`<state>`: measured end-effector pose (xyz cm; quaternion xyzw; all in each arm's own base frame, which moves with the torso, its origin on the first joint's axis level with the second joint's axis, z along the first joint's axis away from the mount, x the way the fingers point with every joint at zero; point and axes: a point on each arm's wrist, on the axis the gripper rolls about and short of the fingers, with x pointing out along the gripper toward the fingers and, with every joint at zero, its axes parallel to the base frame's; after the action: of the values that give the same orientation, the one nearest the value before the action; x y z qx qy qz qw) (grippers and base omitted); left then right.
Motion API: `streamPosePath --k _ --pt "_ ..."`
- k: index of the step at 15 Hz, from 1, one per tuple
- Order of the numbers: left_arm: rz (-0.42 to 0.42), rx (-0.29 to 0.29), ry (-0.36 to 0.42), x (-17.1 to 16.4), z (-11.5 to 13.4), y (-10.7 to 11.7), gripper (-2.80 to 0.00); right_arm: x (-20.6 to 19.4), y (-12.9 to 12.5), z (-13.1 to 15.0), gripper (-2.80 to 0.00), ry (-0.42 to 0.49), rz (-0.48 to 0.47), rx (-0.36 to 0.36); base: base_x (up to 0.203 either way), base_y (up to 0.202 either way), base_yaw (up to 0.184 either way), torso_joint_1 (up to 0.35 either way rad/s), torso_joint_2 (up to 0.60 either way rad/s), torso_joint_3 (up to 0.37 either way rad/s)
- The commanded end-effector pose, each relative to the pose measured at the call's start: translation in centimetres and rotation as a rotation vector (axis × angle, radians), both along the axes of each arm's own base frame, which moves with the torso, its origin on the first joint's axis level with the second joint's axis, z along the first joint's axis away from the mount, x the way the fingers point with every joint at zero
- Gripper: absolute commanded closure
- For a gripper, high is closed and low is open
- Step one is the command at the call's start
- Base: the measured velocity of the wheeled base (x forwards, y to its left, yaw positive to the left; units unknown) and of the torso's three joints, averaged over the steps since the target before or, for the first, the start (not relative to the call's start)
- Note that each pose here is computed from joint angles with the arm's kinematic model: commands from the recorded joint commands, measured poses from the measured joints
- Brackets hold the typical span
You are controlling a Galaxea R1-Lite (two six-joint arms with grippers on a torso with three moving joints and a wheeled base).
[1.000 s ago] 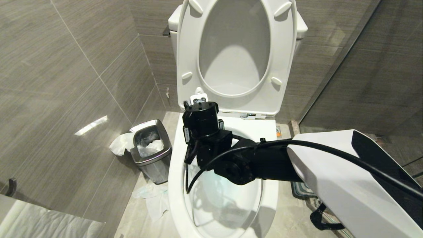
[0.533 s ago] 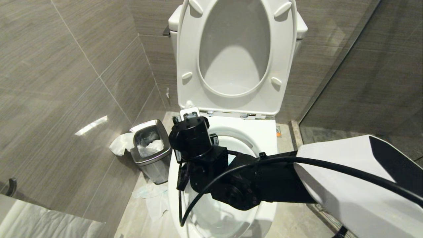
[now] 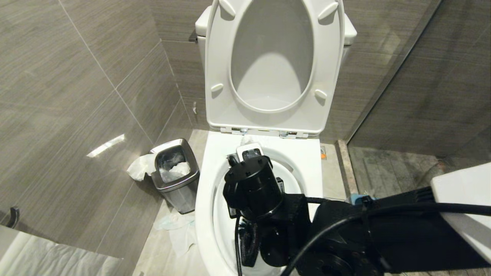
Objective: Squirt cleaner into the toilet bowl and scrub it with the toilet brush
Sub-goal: Scrub the toilet bowl
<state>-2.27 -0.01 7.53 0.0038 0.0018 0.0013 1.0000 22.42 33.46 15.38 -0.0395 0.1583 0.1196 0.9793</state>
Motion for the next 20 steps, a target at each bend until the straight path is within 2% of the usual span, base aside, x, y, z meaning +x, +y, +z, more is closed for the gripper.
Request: streamPosePath --k 1,4,12,16,20 --pt "0.001 0.0 0.002 0.0 0.0 0.0 0.0 -1.5 -2.5 1.0 0.0 0.006 -0.025 0.02 0.0 0.0 0.0 0.0 0.0 0.0" --pt "0.001 0.0 0.004 0.0 0.0 0.0 0.0 -2.0 -4.2 0.9 0.0 0.014 -0.065 0.031 0.0 0.0 0.0 0.0 0.0 0.0" --pt "0.001 0.0 0.002 0.0 0.0 0.0 0.0 2.4 -8.1 -0.1 0.0 -0.002 -0.239 0.034 0.0 0.0 0.0 0.0 0.0 0.0" --pt "0.001 0.0 0.004 0.0 0.0 0.0 0.0 4.9 -8.0 -0.8 0.0 -0.037 -0.275 0.037 0.0 0.0 0.0 0.0 0.0 0.0" --pt "0.001 0.0 0.003 0.0 0.0 0.0 0.0 7.8 -6.3 -0.2 0.0 -0.09 -0.282 0.061 0.0 0.0 0.0 0.0 0.0 0.0"
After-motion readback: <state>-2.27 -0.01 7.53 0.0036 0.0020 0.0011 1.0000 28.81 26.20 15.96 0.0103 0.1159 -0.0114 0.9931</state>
